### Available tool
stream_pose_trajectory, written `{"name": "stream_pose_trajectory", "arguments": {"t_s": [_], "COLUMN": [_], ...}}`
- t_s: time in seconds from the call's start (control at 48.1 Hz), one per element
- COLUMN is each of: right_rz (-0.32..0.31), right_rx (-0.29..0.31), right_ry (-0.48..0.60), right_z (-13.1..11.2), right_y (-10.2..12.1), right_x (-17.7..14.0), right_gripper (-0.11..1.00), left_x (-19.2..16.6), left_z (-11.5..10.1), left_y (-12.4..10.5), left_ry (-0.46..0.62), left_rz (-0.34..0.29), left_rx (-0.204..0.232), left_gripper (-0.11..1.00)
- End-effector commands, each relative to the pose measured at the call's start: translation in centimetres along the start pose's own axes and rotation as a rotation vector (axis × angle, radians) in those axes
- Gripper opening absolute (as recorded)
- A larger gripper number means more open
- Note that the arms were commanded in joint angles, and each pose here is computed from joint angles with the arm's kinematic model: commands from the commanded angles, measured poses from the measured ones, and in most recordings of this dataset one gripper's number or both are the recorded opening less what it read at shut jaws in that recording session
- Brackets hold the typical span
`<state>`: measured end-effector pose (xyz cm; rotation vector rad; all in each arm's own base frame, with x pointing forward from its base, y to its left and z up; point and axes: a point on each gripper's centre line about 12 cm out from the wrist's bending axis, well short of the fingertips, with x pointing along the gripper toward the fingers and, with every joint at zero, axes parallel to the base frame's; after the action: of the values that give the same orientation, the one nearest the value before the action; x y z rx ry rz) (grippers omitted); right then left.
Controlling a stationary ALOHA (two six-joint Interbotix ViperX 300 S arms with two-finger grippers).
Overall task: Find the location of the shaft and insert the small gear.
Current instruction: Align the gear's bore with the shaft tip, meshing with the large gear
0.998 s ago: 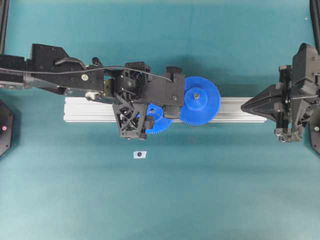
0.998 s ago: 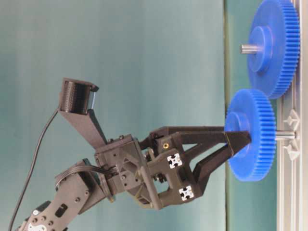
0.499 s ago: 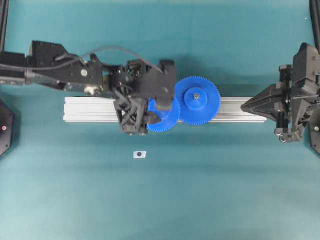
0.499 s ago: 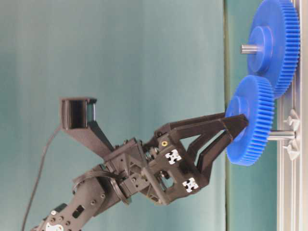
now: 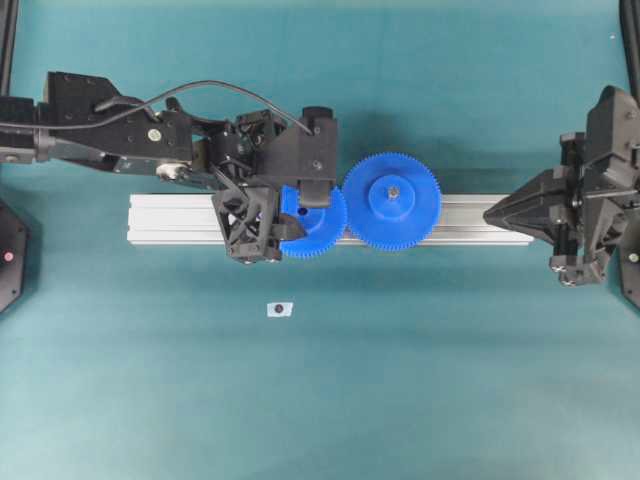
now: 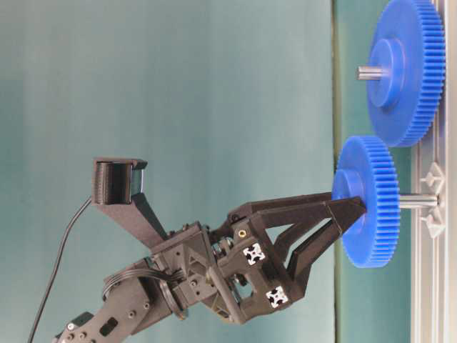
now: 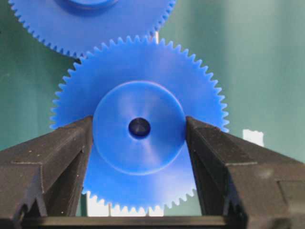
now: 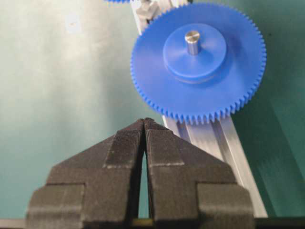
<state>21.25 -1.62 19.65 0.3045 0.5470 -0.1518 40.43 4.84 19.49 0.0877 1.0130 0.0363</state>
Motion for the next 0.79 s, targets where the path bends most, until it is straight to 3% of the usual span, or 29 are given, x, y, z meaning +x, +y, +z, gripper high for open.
{"name": "stream_pose_trajectory", "arguments": {"t_s": [0.0,0.312,0.395,0.77], "right_rz": [0.005,0.005,0.005,0.004], "right_rx": [0.008,0.01,0.011,0.01], "right_ry": [-0.024,-0.026,-0.029,-0.023], "right_z": [0.5,0.4,0.5,0.3], "right_y": [0.1,0.1,0.1,0.0], "right_x": [0.0,0.0,-0.1,0.0], "right_gripper": [0.06,0.06,0.06,0.06], "left_x": [-0.2,-0.6,-0.6,-0.3], "left_z": [0.3,1.4,1.4,1.3], "left_y": [-0.3,-0.3,-0.5,-0.9], "left_ry": [-0.011,-0.046,-0.045,-0.037], "left_rz": [-0.002,0.002,0.0,-0.007], "left_rx": [0.013,0.028,0.049,0.062], "left_gripper": [0.66,0.66,0.66,0.66]}}
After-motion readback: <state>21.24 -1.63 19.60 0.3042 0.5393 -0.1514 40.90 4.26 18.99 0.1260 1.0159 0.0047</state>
